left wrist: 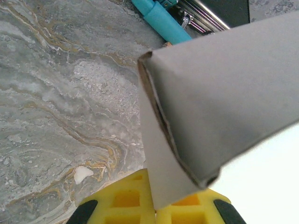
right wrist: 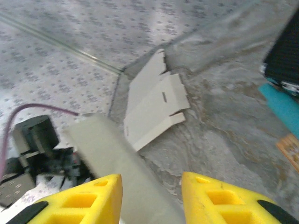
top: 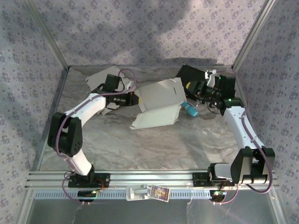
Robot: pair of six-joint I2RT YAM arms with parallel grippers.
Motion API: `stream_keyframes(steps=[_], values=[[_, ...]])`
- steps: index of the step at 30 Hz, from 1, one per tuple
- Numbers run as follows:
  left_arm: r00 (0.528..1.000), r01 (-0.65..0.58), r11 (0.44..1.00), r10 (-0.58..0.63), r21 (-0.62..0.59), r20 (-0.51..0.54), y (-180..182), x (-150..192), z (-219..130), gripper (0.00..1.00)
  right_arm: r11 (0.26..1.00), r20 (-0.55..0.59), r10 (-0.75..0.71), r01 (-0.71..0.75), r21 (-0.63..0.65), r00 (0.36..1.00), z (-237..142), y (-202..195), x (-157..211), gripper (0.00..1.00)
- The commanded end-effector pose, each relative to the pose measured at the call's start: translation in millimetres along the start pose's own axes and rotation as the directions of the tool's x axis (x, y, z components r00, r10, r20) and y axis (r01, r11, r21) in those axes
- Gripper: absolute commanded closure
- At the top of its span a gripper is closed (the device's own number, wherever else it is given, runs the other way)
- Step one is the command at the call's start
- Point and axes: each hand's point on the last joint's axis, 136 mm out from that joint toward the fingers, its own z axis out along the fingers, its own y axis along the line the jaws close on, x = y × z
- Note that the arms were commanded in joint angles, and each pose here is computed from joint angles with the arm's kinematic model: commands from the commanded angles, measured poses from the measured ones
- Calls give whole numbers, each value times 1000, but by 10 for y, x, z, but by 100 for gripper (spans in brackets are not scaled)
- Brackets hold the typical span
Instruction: Fold the paper box
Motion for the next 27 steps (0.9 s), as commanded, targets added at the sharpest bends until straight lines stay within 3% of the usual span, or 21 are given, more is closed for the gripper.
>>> stream_keyframes(steps=[1,9,14,20,27], values=[[1000,-10,998,12,63,-17,-123,-44,-36,100,995,-43,-52,48,-85,998,18,177,49,60],[999,-16,997,18,70,-31,-142,-18,-48,100,998,-52,-64,64,-2,997,4,-20,93,61],[999,-10,998,13,68,-42,-129,24,-46,100,997,-38,-70,69,-33,997,-20,17,8,65],[999,-8,998,11,65,-41,-129,16,-66,100,999,-16,-48,48,-25,999,-88,-55,2,64],[999,-4,998,7,69,-46,-129,36,-64,100,997,-126,-62,55,-60,990,120,-51,249,63]])
